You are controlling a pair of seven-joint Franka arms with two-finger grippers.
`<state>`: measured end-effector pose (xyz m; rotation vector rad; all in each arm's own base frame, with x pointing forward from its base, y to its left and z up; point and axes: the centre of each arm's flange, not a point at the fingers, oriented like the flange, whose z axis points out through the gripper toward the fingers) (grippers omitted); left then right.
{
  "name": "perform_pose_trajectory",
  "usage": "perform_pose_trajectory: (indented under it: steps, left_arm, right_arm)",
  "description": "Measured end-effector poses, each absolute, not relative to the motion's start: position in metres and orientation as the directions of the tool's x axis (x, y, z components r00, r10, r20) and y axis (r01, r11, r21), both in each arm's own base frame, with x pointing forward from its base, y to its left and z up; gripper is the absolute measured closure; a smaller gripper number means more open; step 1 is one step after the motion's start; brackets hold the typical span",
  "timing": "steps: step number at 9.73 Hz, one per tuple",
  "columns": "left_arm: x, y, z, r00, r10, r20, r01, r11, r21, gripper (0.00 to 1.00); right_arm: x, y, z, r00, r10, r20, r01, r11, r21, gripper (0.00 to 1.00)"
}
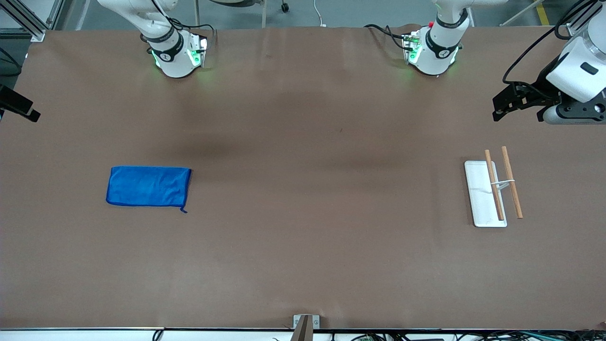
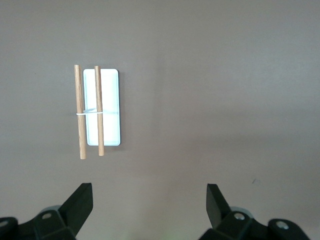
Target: Right arm passes towel to left arm to hang
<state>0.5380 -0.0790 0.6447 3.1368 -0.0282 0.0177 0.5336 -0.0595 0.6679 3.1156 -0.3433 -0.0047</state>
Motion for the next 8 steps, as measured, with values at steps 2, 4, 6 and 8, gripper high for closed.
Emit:
perform_pose_trajectory:
  steps: [2,4,6,8]
  left_arm:
    - [0.538,-0.0792,0.6447,1.0,-0.018,0.011,-0.018,-1.0,0.004,0.0]
    - [0.538,-0.0793,0.6447,1.0,-0.018,0.011,-0.018,-1.0,0.004,0.0]
    - [0.538,-0.0793,0.6447,1.0,-0.018,0.011,-0.019,-1.0,0.004,0.0]
    - [0.5382,-0.0794,0.6452,1.0,-0.018,0.014,-0.019,-1.0,0.005,0.0]
  right_arm:
    - [0.5336,-0.0594,0.6679,0.976,-0.218,-0.002,-0.218,-0.976,0.007,0.0]
    - [0.5336,-0.0594,0.6679,0.976,-0.218,-0.002,-0.218,-0.976,0.007,0.0]
    - [0.5336,-0.0594,0.6678,0.976,-0.218,-0.002,-0.217,-0.976,0.006,0.0]
    - [0.5347,-0.059,0.6635,0.978,-0.207,-0.014,-0.207,-0.978,0.008,0.0]
